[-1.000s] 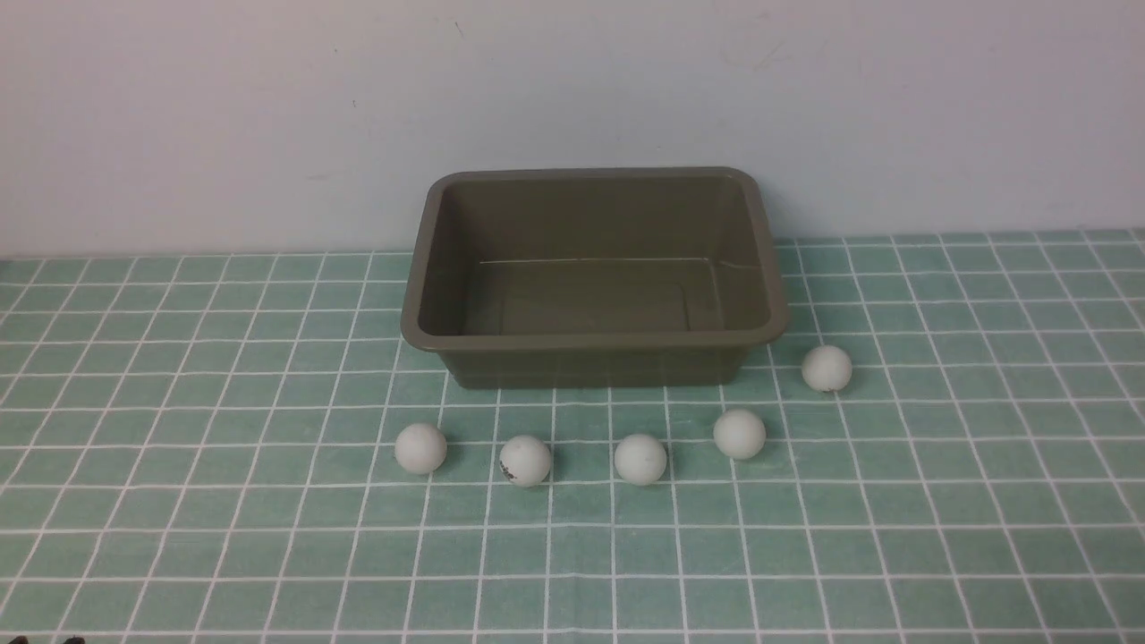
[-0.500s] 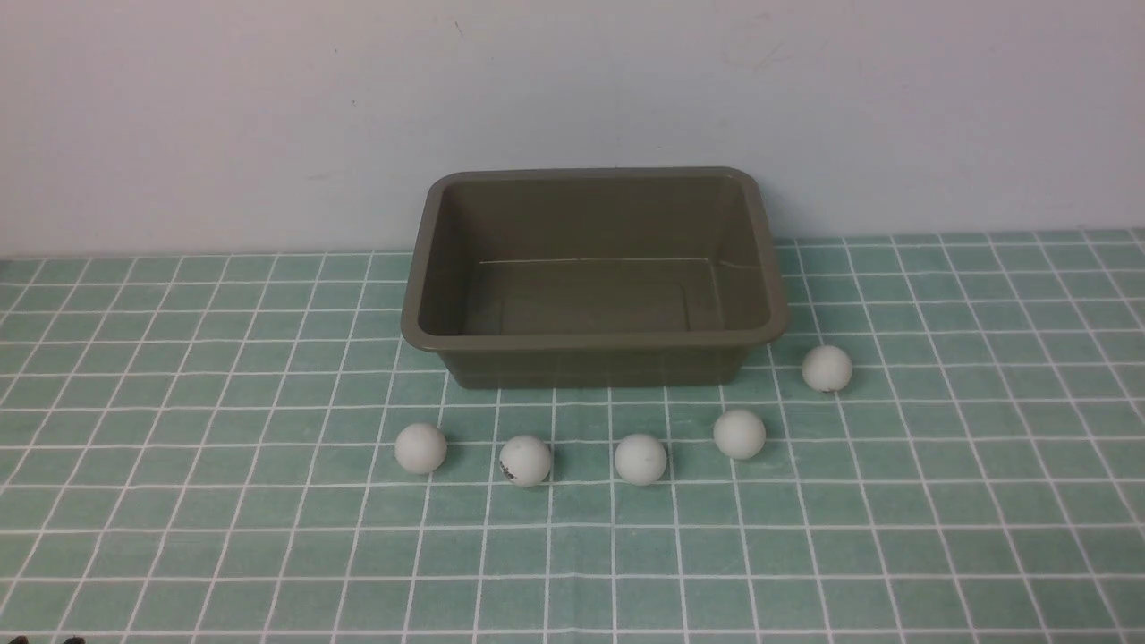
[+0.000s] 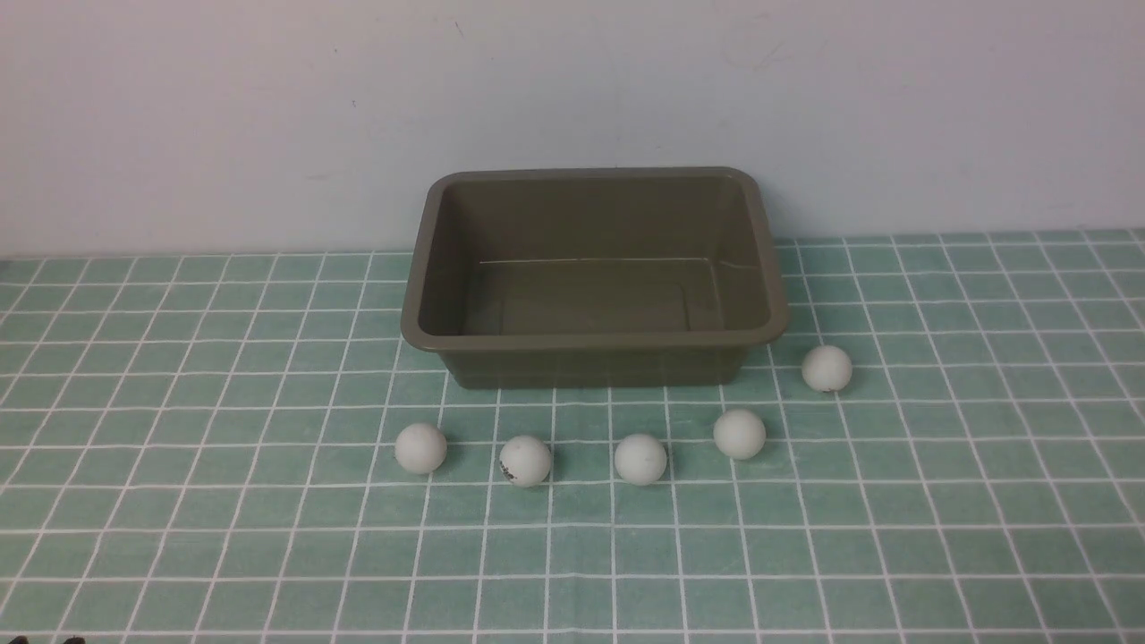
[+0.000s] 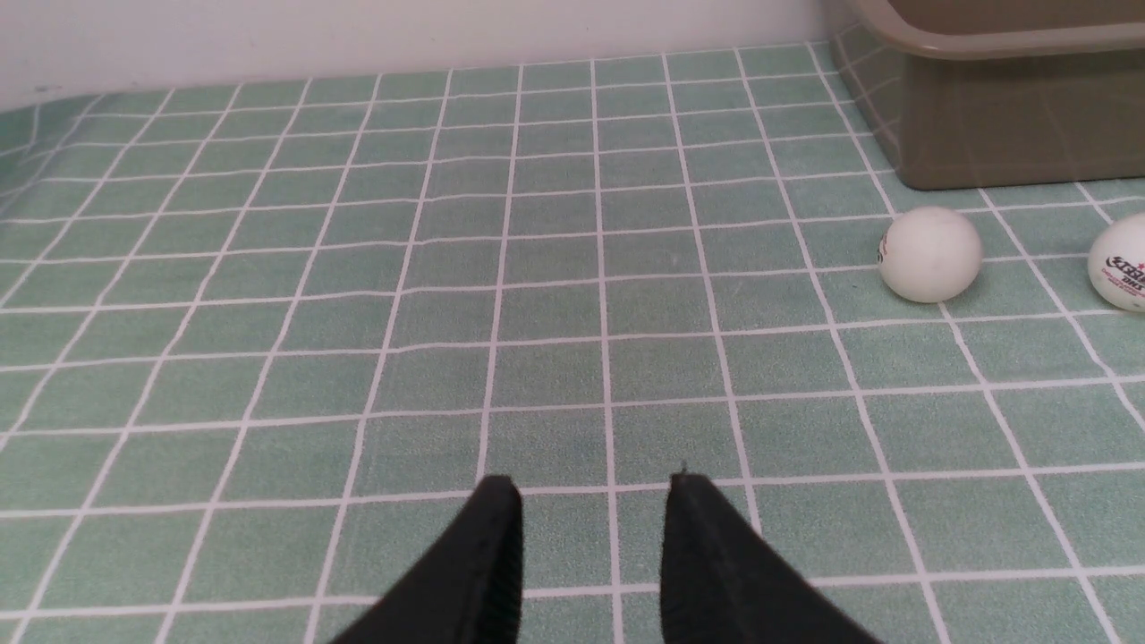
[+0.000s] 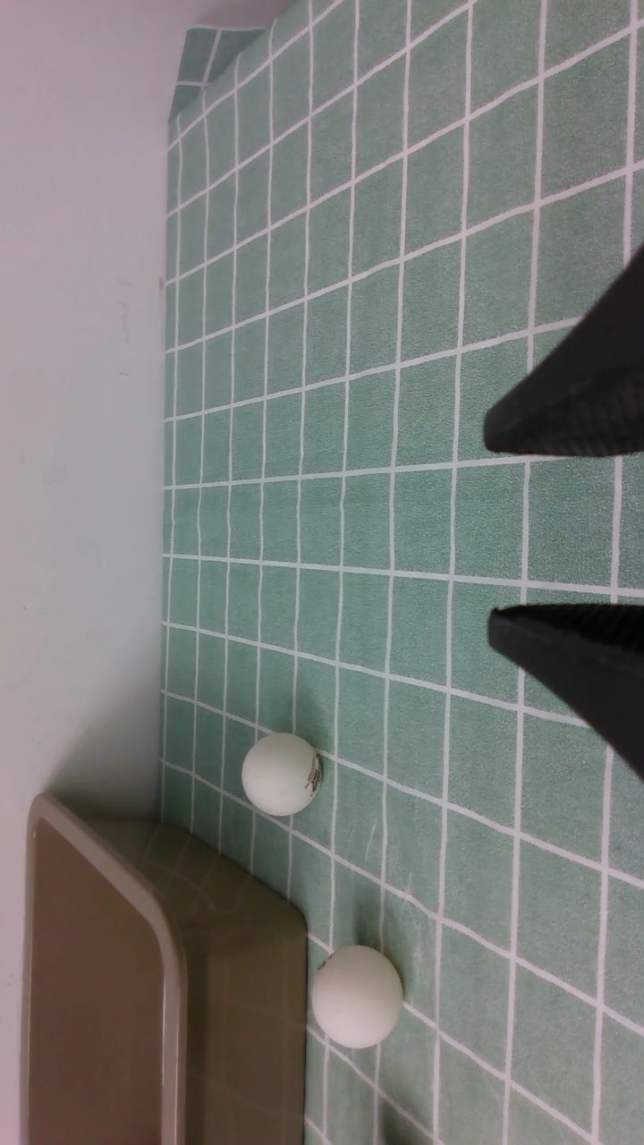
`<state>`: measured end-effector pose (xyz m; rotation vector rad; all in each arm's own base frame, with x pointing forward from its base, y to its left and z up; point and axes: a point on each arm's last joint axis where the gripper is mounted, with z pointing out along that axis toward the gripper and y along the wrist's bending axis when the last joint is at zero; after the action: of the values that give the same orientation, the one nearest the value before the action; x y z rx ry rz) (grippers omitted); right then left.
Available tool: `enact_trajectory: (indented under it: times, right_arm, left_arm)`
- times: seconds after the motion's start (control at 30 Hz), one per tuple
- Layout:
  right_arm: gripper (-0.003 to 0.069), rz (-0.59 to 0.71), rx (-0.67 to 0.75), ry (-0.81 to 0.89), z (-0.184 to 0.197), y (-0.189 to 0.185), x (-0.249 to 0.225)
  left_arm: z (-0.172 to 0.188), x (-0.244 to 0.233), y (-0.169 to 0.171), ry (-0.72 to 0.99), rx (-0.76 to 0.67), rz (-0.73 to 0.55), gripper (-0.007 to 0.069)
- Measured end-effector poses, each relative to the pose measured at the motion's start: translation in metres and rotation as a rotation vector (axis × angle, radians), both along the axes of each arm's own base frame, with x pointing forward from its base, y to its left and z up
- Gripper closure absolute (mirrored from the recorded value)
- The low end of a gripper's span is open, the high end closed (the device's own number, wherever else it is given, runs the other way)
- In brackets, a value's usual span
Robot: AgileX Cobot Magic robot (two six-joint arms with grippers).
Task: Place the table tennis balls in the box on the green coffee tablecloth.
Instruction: 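Reach for and grasp a ping pong ball on the table beside the basket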
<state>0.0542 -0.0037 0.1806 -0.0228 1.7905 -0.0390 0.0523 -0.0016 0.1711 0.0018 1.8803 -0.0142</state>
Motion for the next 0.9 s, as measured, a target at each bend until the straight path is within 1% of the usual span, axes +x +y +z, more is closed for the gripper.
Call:
enact_trajectory:
  times: [0.27, 0.4, 0.47, 0.57, 0.6, 0.63, 0.7, 0.73, 0.8, 0.9]
  right_arm:
    - [0.0435, 0.000, 0.000, -0.002, 0.000, 0.000, 0.000]
    - [0.0435, 0.008, 0.022, -0.037, 0.004, 0.001, 0.001]
    - [0.0435, 0.007, 0.041, -0.069, 0.015, 0.001, -0.001]
    - [0.0435, 0.004, 0.070, -0.157, 0.053, 0.001, -0.008]
    - [0.0435, 0.002, 0.075, -0.168, 0.058, 0.000, -0.009]
    - [0.0435, -0.003, 0.092, -0.193, 0.076, 0.000, -0.015]
    - [0.0435, -0.020, 0.112, -0.191, 0.100, -0.003, -0.026]
    - [0.0435, -0.003, 0.124, -0.174, 0.107, -0.003, -0.030]
    - [0.0435, -0.043, 0.126, -0.159, 0.118, -0.005, -0.039]
    - [0.0435, -0.048, 0.129, -0.157, 0.122, -0.006, -0.042]
  left_arm:
    - [0.000, 0.000, 0.000, 0.000, 0.000, 0.000, 0.0419]
    - [0.000, 0.000, 0.000, 0.000, 0.000, 0.000, 0.0419]
    - [0.000, 0.000, 0.000, 0.000, 0.000, 0.000, 0.0419]
    - [0.000, 0.000, 0.000, 0.000, 0.000, 0.000, 0.0419]
    - [0.000, 0.000, 0.000, 0.000, 0.000, 0.000, 0.0419]
    - [0.000, 0.000, 0.000, 0.000, 0.000, 0.000, 0.0419]
    - [0.000, 0.000, 0.000, 0.000, 0.000, 0.000, 0.0419]
    - [0.000, 0.000, 0.000, 0.000, 0.000, 0.000, 0.0419]
    - [0.000, 0.000, 0.000, 0.000, 0.000, 0.000, 0.0419]
    - [0.000, 0.000, 0.000, 0.000, 0.000, 0.000, 0.0419]
